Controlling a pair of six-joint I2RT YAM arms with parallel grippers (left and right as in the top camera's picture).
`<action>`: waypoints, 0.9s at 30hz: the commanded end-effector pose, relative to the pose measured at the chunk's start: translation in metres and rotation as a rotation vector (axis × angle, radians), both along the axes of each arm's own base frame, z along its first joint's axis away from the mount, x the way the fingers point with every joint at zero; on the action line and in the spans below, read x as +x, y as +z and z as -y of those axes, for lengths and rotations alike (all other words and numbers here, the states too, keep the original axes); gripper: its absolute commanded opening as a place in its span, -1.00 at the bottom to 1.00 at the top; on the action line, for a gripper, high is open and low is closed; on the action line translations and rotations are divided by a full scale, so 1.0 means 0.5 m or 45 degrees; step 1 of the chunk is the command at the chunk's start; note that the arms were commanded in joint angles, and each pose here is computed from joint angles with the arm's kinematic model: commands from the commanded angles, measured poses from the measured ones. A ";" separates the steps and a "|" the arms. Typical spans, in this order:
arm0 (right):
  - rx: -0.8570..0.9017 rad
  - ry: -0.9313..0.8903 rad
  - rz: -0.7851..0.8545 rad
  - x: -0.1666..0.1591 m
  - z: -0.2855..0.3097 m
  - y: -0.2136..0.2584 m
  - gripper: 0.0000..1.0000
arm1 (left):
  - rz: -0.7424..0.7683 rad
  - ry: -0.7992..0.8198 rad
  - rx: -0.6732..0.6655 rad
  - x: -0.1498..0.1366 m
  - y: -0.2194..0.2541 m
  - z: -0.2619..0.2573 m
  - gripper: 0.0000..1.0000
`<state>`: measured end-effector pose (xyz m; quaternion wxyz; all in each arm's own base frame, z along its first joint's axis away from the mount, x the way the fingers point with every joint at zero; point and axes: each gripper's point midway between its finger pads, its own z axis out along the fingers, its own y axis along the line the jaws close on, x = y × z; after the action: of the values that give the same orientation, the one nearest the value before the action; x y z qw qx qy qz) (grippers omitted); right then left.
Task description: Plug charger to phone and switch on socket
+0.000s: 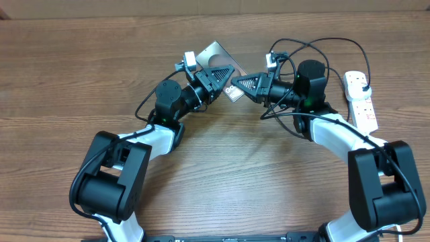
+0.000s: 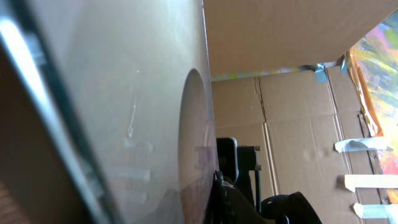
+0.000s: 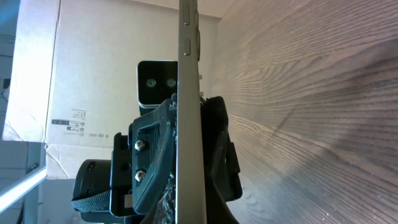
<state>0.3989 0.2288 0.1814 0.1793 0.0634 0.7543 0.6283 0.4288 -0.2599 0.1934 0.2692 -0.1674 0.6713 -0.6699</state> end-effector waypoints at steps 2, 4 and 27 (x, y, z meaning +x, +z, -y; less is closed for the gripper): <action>0.014 -0.041 -0.080 0.008 0.010 -0.001 -0.93 | 0.051 0.001 -0.033 0.001 0.031 -0.002 -0.64; 0.021 -0.036 -0.098 0.006 0.009 -0.002 -0.92 | 0.041 0.004 -0.039 0.002 0.031 -0.004 -0.68; -0.019 0.016 0.042 0.002 0.032 0.002 0.34 | -0.147 -0.004 -0.078 0.011 -0.001 -0.026 -0.92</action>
<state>0.3969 0.2240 0.1758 0.1586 0.0767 0.7594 0.6264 0.4320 -0.2529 0.1863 0.2279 -0.2162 0.6660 -0.6766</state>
